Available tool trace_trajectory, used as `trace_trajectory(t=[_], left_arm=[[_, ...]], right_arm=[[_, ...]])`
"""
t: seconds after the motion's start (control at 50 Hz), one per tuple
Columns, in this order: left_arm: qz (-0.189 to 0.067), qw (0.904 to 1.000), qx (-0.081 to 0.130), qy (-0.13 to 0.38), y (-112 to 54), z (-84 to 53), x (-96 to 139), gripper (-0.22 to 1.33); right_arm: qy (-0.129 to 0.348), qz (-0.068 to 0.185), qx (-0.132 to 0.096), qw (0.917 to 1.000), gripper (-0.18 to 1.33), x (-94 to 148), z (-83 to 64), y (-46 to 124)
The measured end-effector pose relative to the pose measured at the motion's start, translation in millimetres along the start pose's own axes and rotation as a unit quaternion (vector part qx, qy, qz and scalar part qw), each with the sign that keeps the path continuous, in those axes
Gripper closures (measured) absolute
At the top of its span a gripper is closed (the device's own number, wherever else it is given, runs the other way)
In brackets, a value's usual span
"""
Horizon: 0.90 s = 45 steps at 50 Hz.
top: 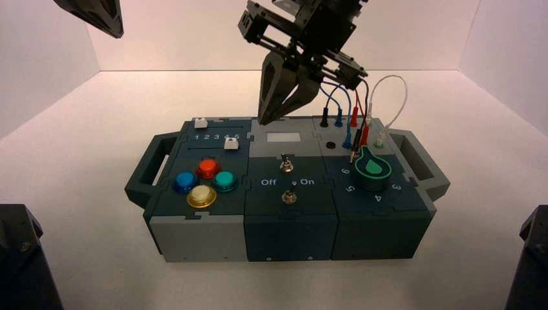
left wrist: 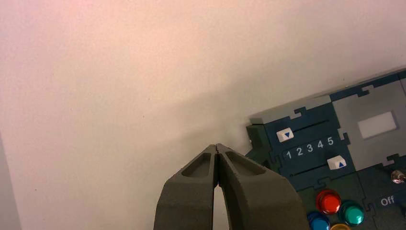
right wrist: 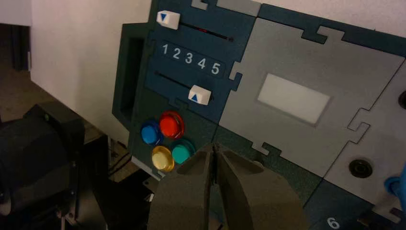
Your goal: Move the bottom slider to position 1.
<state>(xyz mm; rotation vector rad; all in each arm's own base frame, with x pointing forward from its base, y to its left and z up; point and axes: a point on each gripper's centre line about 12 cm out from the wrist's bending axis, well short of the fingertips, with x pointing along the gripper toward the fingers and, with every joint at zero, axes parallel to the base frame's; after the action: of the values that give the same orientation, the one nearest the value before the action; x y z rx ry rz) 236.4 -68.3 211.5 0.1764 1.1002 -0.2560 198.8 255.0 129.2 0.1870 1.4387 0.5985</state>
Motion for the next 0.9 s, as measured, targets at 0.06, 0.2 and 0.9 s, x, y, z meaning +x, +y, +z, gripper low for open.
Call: trace_trajectory(t=[0.06, 0.2, 0.9], left_arm=[[-0.001, 1.0, 0.0, 0.001, -0.1, -0.2, 0.0, 1.28], [0.0, 1.0, 0.001, 0.0, 0.0, -0.1, -0.4, 1.28], [-0.001, 1.0, 0.002, 0.001, -0.8, -0.2, 0.0, 1.28]], right_arm=[[-0.001, -0.001, 0.003, 1.0, 1.29, 2.4, 0.9, -0.8], [-0.005, -0.003, 0.005, 1.0, 1.29, 6.9, 4.7, -1.4], [0.015, -0.019, 0.012, 0.9996, 1.29, 40.9, 20.9, -4.1]])
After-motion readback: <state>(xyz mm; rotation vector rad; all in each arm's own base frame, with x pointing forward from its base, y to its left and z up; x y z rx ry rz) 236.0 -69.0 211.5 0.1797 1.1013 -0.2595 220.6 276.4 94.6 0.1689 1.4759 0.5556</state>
